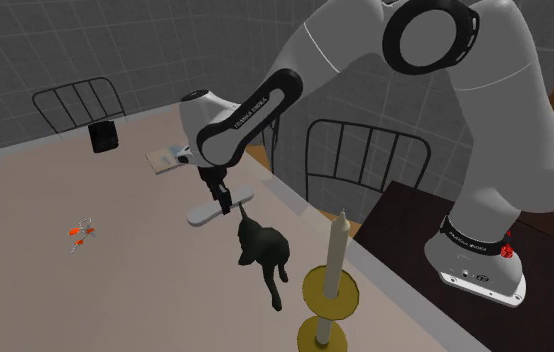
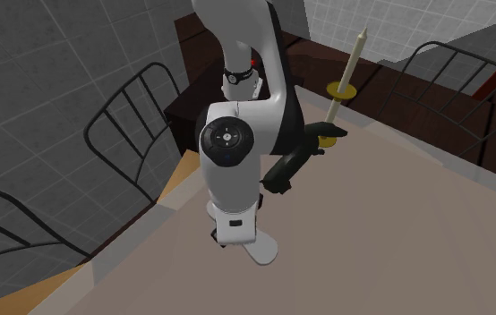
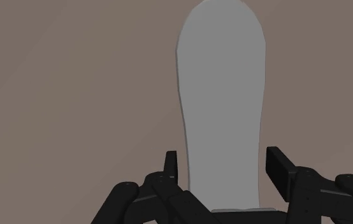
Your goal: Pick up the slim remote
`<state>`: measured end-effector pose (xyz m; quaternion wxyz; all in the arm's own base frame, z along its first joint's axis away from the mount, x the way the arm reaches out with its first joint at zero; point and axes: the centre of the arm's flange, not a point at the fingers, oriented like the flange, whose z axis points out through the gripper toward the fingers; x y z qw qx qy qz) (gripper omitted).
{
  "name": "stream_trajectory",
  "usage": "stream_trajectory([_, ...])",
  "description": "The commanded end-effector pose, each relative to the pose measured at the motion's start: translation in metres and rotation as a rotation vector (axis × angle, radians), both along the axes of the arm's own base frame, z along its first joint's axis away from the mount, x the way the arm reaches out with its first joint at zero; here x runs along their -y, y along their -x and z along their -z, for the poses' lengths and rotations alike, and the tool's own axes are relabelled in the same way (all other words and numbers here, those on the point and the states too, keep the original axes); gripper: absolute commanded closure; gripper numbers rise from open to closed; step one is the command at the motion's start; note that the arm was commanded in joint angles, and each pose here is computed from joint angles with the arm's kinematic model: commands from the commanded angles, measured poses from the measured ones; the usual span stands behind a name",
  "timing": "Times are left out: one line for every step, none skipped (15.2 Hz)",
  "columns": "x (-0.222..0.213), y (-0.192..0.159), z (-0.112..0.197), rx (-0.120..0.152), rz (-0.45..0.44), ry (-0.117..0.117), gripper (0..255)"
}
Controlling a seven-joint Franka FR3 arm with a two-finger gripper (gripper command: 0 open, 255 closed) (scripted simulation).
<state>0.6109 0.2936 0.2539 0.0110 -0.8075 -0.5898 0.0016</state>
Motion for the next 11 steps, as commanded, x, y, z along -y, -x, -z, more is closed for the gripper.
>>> stream_trajectory([-0.001,0.000,-0.010,0.000,0.000,0.000,255])
stream_trajectory([-0.001,0.000,-0.015,0.000,0.000,0.000,255])
stream_trajectory([-0.001,0.000,-0.021,0.000,0.000,0.000,255])
stream_trajectory([-0.001,0.000,-0.026,0.000,0.000,0.000,255])
stream_trajectory([-0.001,0.000,-0.031,0.000,0.000,0.000,255])
stream_trajectory([-0.001,0.000,-0.037,0.000,0.000,0.000,255])
stream_trajectory([-0.001,0.000,-0.042,0.000,0.000,0.000,255])
stream_trajectory([-0.001,0.000,-0.047,0.000,0.000,0.000,255])
stream_trajectory([-0.001,0.000,-0.052,0.000,0.000,0.000,255])
stream_trajectory([-0.001,0.000,-0.053,0.000,0.000,0.000,255])
stream_trajectory([-0.001,0.000,-0.053,0.000,0.000,0.000,255])
